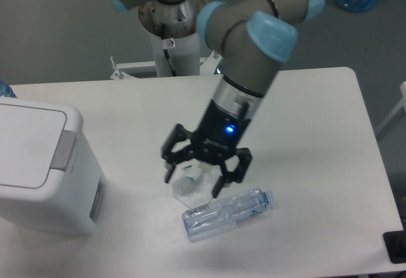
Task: Open the trash can
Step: 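Raise the gripper and move it to the trash can lid edge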
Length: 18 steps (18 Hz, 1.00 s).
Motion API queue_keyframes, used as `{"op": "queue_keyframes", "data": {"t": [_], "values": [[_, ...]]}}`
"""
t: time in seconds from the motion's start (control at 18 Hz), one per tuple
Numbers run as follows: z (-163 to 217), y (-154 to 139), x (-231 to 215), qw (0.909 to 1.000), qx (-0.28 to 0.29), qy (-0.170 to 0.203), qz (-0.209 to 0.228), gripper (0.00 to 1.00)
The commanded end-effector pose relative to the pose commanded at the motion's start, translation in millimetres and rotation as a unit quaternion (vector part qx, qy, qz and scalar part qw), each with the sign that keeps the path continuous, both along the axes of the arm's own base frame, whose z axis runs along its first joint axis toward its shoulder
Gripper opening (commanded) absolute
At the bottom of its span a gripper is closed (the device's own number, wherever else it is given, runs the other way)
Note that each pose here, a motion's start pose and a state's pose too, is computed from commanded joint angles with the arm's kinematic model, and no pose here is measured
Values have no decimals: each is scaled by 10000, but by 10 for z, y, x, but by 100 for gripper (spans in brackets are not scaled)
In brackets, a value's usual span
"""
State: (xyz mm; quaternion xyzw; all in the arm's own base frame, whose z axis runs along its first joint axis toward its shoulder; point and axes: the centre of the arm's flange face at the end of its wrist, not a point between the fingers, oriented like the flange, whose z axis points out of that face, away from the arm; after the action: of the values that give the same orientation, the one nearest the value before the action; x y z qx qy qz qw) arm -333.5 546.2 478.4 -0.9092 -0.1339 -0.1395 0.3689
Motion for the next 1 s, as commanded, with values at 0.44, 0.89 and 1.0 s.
{"op": "queue_keyframes", "data": {"t": [0.44,0.89,1.0], "values": [[35,135,529,9996,-20,-81,-252,100],[-94,284,847,9984,-105,-115,-552,100],[-102,291,866,9983,-116,-136,-551,100]]}}
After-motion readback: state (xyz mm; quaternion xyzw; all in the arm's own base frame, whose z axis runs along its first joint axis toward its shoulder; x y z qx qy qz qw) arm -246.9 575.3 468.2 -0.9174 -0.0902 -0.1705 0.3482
